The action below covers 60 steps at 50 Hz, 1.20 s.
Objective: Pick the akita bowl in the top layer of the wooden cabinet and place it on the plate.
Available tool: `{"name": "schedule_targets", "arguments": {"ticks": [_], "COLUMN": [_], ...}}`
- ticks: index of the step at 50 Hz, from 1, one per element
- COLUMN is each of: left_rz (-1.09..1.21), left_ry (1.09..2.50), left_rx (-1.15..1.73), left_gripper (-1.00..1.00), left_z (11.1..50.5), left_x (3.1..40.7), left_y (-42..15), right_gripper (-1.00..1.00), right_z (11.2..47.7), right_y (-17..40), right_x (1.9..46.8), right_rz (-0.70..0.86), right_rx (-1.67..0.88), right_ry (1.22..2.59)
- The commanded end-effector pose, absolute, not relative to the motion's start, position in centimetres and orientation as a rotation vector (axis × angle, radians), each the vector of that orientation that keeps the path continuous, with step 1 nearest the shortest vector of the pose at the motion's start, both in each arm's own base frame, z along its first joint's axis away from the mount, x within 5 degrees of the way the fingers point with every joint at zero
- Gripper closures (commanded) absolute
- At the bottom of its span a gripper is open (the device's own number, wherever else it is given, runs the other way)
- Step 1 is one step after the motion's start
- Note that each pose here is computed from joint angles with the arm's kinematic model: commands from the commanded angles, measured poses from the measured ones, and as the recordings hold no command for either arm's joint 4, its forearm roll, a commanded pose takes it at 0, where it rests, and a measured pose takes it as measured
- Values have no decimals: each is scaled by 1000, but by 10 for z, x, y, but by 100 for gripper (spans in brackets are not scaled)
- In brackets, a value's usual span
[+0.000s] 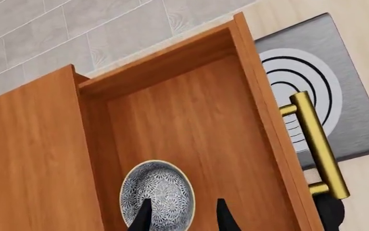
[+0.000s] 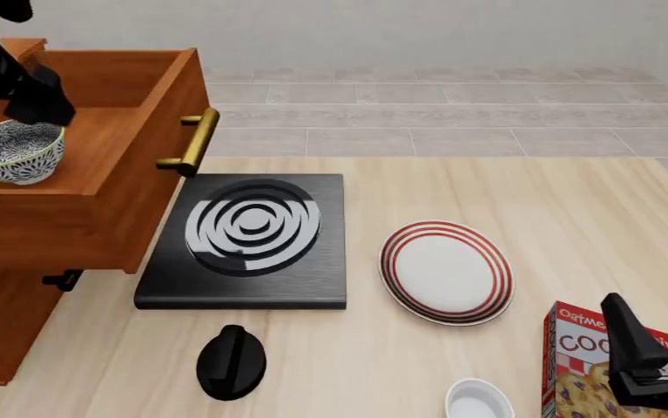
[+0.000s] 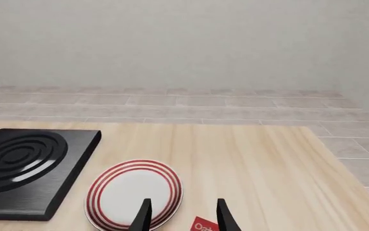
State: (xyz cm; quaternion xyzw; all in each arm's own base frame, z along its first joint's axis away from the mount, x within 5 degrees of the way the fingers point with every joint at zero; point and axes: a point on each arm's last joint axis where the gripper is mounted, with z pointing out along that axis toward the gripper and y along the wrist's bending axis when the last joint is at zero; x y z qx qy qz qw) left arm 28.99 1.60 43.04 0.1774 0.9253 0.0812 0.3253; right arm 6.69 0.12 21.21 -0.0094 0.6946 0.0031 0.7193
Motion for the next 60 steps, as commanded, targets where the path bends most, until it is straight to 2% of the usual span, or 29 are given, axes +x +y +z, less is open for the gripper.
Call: {"name": "schedule_targets", "arguments": {"ticks": [1,60], "left_rz": [200,177], "left_ry": [2455,2521], "left_rx": [448,388], "left_gripper": [-100,-100], "left_z": [416,366], "left_x": [298,305], "left_y": [17,22], "right_gripper": [-100,-100], "right_z": [212,212], "right_y": [1,1], "right_x": [67,66], "right_rz": [6,10], "right_rx": [-21,-19], "right_ry": [1537,1535]}}
